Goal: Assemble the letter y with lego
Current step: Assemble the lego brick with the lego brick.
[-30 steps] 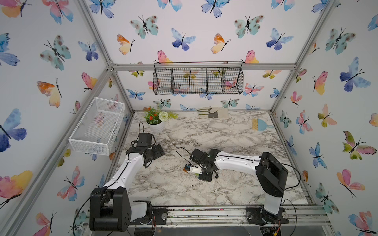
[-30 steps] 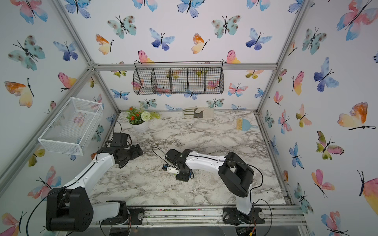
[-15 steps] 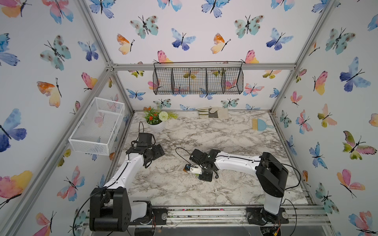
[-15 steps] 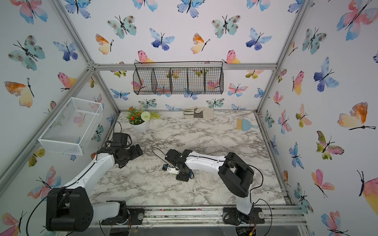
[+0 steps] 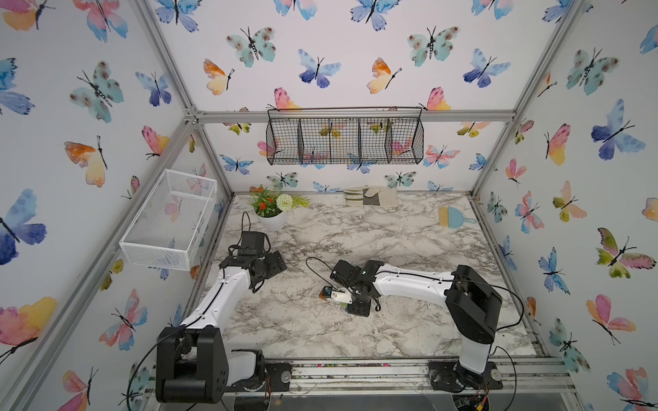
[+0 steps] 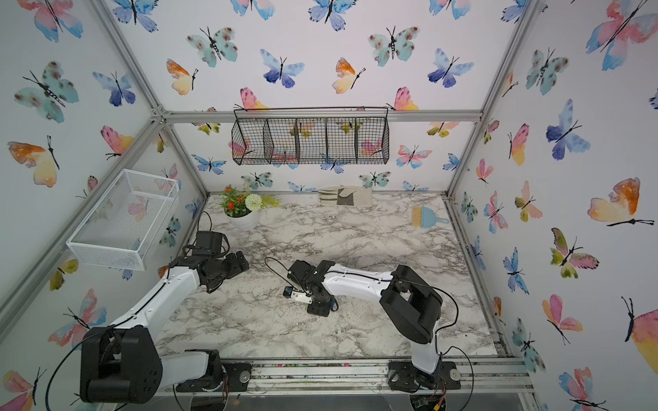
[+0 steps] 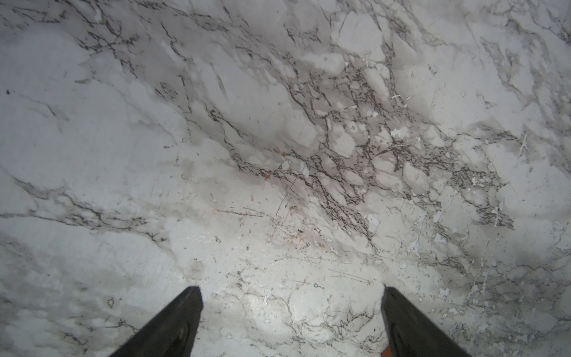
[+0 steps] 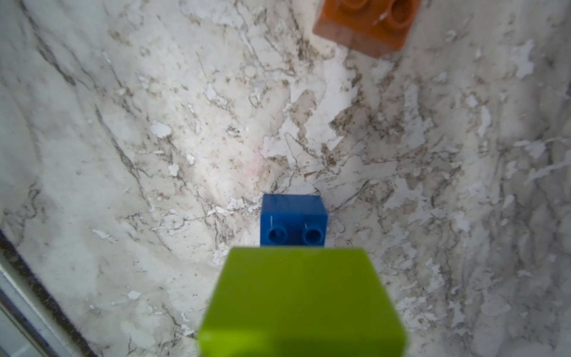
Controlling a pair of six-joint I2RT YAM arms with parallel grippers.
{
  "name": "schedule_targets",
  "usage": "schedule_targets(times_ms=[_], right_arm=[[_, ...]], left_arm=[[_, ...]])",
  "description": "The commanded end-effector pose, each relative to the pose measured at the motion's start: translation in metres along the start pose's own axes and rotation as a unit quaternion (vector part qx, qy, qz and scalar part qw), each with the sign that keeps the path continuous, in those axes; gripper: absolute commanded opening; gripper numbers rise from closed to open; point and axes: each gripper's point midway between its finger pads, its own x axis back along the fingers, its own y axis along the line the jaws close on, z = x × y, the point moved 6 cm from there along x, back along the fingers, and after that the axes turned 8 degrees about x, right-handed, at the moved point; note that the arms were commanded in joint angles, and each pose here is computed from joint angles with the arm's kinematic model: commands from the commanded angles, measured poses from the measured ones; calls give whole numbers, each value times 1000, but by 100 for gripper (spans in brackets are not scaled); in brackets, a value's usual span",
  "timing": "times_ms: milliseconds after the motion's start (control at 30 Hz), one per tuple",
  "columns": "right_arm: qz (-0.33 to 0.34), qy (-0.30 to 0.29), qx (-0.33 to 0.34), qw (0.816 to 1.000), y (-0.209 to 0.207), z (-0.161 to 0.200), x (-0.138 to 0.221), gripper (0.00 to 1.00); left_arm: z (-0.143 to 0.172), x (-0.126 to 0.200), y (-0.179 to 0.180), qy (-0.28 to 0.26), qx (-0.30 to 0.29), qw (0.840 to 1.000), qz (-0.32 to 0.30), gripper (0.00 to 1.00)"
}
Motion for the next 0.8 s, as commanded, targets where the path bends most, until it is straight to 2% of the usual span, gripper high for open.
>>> schedule_targets(times_ms=[0, 467, 767], right_arm=[[-28, 31, -9, 999, 12, 13, -3, 14], [-37, 34, -46, 998, 11, 7, -9, 10], [-31, 22, -35, 999, 9, 0, -12, 10]], left_arm=[[-1, 3, 0, -1, 0, 1000, 10, 92], [-1, 3, 0, -2, -1, 1000, 13, 92], [-1, 3, 0, -1, 0, 1000, 14, 92]])
